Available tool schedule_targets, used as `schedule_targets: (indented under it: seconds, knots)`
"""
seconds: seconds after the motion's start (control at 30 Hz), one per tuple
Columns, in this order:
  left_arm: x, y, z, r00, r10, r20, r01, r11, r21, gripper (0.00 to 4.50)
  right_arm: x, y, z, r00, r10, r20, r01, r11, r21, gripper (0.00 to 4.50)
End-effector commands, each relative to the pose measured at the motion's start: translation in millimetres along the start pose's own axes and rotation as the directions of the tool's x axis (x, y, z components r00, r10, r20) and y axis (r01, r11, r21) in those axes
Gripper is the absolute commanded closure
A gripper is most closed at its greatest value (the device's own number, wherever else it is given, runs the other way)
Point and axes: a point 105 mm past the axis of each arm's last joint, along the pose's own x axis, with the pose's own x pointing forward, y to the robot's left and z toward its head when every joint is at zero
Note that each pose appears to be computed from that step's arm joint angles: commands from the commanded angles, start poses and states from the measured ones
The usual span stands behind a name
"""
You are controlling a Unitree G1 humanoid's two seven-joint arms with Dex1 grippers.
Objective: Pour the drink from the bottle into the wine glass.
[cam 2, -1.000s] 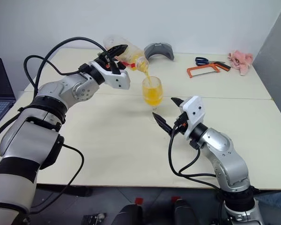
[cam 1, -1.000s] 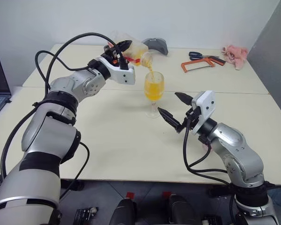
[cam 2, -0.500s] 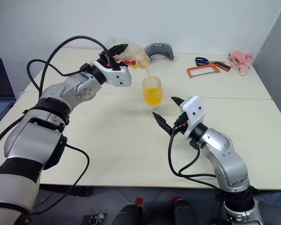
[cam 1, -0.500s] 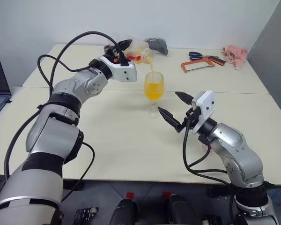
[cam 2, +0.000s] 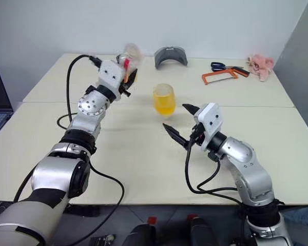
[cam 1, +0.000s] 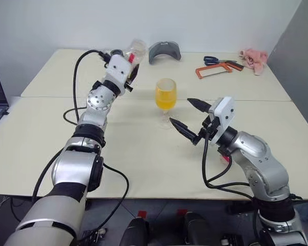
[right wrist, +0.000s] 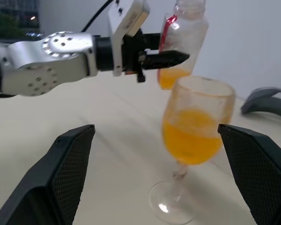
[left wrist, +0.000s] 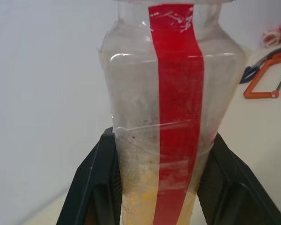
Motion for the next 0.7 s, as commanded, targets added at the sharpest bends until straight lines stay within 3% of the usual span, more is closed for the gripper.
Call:
schedule_targets:
  seconds: [0.03, 0.37, 0.7]
  knots:
    - [-18.5, 25.5, -7.2, 0.996, 0.087, -0.019, -0.089, 0.986, -0.139, 2.81, 7.2, 17.1, 5.7, 0.995, 0.088, -0.046, -0.087, 0.996, 0.011, 0.0]
    - [-64.5, 42.5, -48.4, 0.967, 0.172, -0.189, -0.223, 0.928, -0.299, 2.81, 31.5, 22.3, 11.0, 0.99, 0.112, -0.08, -0.11, 0.993, 0.031, 0.0]
    - [-85.0, 34.0, -73.8, 0.958, 0.125, -0.259, -0.206, 0.928, -0.312, 2.81, 42.9, 27.2, 15.1, 0.99, 0.129, -0.062, -0.128, 0.991, 0.032, 0.0]
